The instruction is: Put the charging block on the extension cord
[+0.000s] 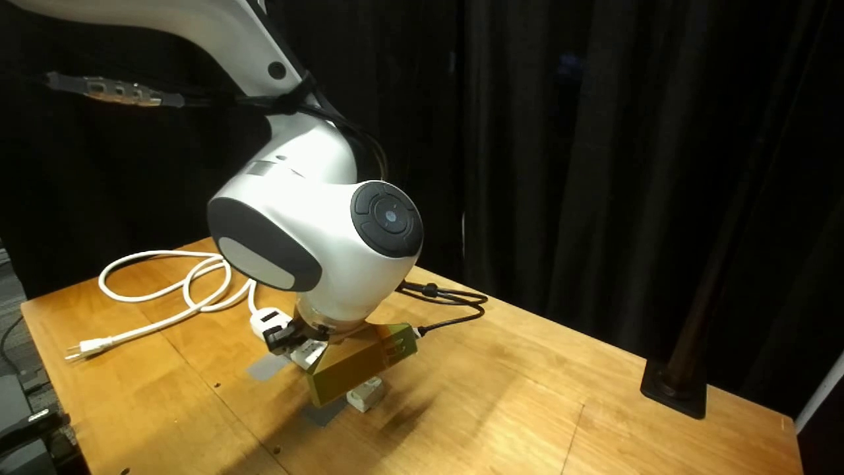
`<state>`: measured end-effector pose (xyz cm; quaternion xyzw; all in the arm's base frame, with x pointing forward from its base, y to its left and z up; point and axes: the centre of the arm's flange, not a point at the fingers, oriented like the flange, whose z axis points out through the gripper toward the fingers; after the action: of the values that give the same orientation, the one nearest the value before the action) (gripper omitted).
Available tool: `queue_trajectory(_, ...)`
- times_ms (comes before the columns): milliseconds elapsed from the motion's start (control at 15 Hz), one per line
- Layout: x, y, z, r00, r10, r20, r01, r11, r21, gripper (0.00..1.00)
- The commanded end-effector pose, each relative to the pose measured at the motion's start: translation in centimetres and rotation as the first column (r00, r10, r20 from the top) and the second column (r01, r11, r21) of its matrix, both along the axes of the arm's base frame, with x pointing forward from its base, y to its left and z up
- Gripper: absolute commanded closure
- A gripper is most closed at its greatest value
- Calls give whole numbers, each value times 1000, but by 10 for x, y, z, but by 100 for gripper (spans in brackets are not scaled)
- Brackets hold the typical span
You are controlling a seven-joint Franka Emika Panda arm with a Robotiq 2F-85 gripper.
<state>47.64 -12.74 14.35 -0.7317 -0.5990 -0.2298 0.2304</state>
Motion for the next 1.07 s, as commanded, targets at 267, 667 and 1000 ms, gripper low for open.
queue_trajectory(267, -4, 7, -4, 995, 37, 98, -37, 999, 4, 76)
queue_trajectory(667, -2, 4, -9, 989, 44, 144, -44, 999, -6, 76)
queue_trajectory(1000, -1, -1, -17, 995, 15, 102, -16, 1000, 1, 76)
